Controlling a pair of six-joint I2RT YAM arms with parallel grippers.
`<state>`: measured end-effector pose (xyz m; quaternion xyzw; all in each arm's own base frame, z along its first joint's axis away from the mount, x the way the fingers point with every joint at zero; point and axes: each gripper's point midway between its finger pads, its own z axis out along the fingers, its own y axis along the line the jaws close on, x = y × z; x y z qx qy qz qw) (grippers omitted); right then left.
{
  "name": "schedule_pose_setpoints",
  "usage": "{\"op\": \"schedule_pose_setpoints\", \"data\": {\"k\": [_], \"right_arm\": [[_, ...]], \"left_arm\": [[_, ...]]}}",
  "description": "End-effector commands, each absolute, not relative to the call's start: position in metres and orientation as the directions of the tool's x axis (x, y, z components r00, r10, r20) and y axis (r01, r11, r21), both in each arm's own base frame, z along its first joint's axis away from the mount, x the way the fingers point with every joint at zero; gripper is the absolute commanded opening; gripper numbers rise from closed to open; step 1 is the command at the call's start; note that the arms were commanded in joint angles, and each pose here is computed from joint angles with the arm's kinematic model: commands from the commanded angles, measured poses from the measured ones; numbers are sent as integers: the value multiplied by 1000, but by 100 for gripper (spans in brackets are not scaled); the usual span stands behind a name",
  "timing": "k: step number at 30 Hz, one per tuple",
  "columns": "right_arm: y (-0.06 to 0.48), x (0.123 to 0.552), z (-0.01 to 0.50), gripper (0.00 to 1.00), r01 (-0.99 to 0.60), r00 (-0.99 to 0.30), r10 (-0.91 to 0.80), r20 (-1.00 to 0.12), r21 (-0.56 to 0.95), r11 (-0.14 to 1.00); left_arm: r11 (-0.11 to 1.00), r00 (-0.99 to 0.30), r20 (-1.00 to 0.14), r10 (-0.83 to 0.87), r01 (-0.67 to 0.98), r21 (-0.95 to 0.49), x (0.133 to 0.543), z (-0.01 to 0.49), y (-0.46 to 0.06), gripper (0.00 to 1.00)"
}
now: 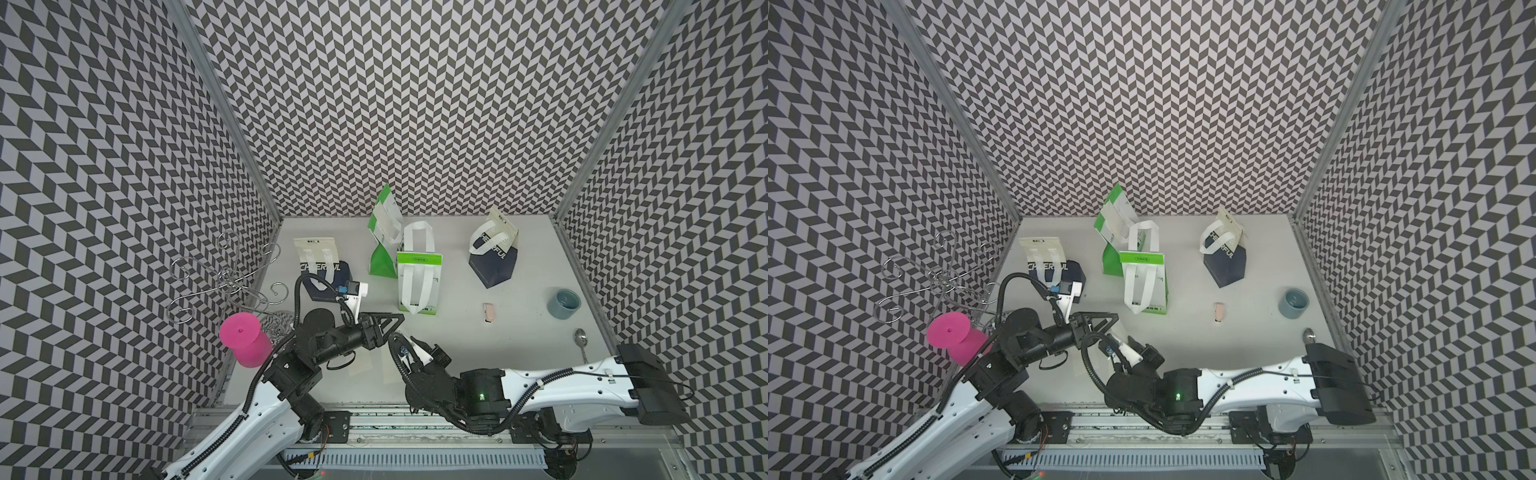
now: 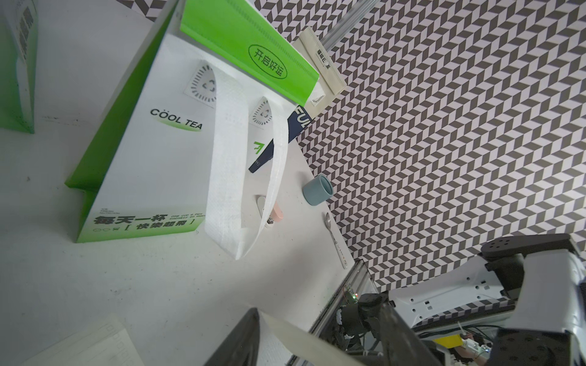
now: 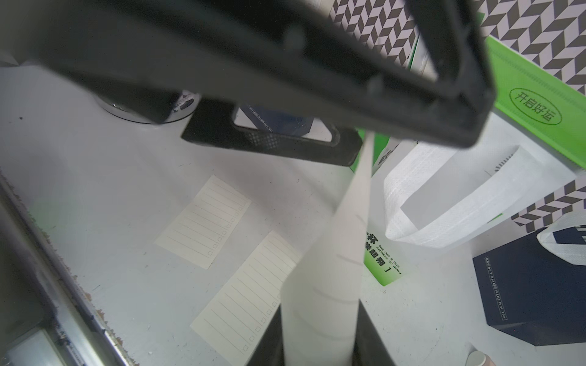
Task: Staple the receipts to the bags
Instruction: Pick up the receipt from the center of the board.
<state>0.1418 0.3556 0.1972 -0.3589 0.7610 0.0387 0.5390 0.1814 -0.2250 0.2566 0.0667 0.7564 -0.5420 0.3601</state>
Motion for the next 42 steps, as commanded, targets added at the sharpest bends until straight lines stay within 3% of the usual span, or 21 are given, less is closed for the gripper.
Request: {"op": "schedule_pose_setpoints", "data": {"k": [1, 18, 24, 28, 33, 37, 42], "right_arm": [[358, 144, 208, 29, -553, -141, -490, -861, -342, 760], [360, 139, 204, 34, -586, -150, -457, -877, -293, 756], [353, 129, 217, 61, -655, -177, -377, -909, -177, 735], [344, 111, 249, 75, -778, -199, -239, -950, 5, 628], [319, 114, 296, 80, -859, -329, -49, -943, 277, 431], [301, 123, 312, 83, -876, -378, -23, -926, 349, 333], [306, 123, 314, 78, -893, -415, -42, -909, 398, 210]], "left_arm": [[388, -716, -627, -306, 508, -769, 182, 262, -226, 51], [349, -706, -629, -325, 528, -774, 181, 268, -227, 0], [352, -660, -683, -312, 588, -728, 180, 277, -227, 0], [309, -586, -767, -260, 702, -641, 172, 292, -229, 0], [181, -523, -835, -169, 817, -548, 152, 299, -240, 0], [100, -480, -866, -139, 864, -494, 136, 305, -243, 0], [16, -454, -883, -123, 888, -459, 121, 314, -245, 0]]}}
